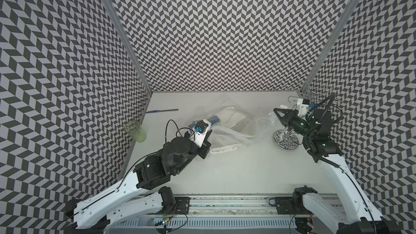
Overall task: Place the folded towel into the vacuum bag
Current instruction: Adjust the vacuum bag at the center of the board.
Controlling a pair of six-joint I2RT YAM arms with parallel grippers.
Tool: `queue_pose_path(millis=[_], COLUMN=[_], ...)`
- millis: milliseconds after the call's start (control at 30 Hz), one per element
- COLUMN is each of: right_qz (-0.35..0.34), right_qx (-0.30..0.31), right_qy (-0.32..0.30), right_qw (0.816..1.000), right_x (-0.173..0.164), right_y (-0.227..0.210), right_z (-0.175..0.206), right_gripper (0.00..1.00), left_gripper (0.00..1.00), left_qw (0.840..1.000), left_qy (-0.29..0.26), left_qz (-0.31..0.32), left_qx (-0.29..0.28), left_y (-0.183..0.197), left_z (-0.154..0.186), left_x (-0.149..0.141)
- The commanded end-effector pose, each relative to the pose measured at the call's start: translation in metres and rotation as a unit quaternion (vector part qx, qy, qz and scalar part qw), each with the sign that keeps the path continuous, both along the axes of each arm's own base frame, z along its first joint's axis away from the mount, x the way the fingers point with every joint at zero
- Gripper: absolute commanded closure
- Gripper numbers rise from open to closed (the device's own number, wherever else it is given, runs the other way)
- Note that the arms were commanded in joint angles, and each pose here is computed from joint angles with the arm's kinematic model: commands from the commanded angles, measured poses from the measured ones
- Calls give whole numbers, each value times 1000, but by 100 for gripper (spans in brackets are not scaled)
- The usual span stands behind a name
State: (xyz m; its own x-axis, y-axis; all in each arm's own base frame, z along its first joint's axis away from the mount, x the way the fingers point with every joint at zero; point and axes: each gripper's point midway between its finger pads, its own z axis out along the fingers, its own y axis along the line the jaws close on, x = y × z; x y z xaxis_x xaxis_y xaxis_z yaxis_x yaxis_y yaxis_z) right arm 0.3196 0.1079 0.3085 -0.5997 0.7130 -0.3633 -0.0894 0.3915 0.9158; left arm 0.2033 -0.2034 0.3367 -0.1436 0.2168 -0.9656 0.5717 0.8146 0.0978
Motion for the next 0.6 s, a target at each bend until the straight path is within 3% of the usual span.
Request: queue_pose_path(millis=[0,167,300,567], right_qz=[-24,-13,-16,18], right_qx=[4,-24,-74,-188], right_qy=[115,136,127,60], right_qw=[993,990,989,980], right_x=[-15,-28,-25,-23], right_y=[-2,0,-6,-10], right_z=[-63,-96,-101,-82], right_gripper=[100,96,86,41], left_gripper=[100,100,100,100], left_qw=[999,997,996,990], left_qy=[43,72,84,139], left_qz=[26,15,5,-13], left_qx=[-8,-27,-32,-30], left_y=[10,7,1,-11], left_z=[-25,-41,-48,-72], left_x=[4,7,7,5])
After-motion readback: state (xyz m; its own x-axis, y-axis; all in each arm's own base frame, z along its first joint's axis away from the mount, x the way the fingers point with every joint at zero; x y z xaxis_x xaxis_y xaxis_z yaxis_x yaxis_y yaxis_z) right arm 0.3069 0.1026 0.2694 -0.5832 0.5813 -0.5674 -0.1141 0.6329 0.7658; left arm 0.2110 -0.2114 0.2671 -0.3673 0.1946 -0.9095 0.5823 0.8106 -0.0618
